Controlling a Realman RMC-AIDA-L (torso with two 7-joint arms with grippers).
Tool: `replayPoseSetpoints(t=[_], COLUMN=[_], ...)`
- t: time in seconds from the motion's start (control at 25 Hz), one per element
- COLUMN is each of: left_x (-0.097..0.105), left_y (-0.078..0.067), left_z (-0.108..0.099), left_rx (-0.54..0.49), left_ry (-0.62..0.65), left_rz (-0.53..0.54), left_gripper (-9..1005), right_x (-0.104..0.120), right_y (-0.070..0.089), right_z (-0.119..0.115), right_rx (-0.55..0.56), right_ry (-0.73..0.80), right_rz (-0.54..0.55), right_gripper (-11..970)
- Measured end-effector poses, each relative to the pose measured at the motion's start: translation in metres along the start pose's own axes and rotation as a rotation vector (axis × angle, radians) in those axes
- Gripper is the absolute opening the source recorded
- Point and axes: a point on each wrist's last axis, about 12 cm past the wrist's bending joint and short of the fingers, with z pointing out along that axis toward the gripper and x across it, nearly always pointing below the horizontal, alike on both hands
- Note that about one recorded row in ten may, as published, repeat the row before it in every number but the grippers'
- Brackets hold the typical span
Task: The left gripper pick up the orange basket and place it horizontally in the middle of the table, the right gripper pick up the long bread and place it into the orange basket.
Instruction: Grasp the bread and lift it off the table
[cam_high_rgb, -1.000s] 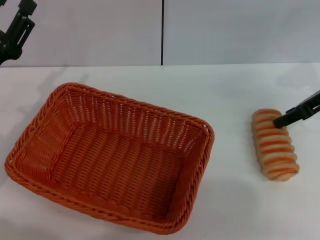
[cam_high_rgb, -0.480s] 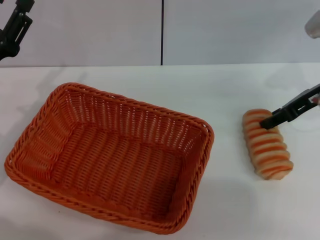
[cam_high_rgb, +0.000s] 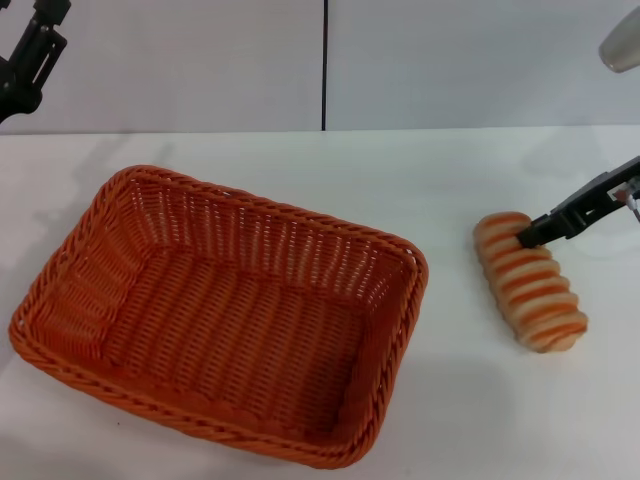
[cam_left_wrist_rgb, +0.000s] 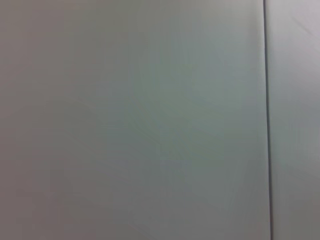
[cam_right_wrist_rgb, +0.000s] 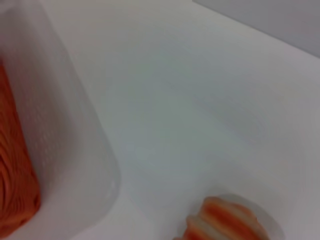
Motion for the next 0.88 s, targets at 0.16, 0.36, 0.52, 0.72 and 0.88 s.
replayPoseSetpoints(t=[0.16, 0.36, 0.52, 0.72, 0.88], left_x=[0.0016, 0.0022, 0.0023, 0.0023, 0.0024], left_y=[-0.0008, -0.0004, -0.0004, -0.0005, -0.0005], left_z=[-0.0011, -0.0014, -0.0005, -0.0004, -0.0003], left_rx=[-0.006, -0.01, -0.009, -0.009, -0.009], left_ry=[0.005, 0.009, 0.009, 0.009, 0.009], left_rz=[-0.008, -0.01, -0.011, -0.011, -0.011], left_gripper=[631, 631, 631, 632, 632], right_x=[-0.0009, -0.0006, -0.0001, 0.0002, 0.0004], right_y=[0.0014, 0.0034, 0.0049, 0.0051, 0.0051], right_z=[-0.0001, 0.0015, 0.0032, 0.0035, 0.0035], right_rx=[-0.002, -0.012, -0.021, -0.022, -0.022], right_ry=[-0.021, -0.021, -0.024, -0.023, -0.022], right_rz=[-0.013, -0.027, -0.025, -0.024, -0.024], right_gripper=[209, 178, 163, 140, 109])
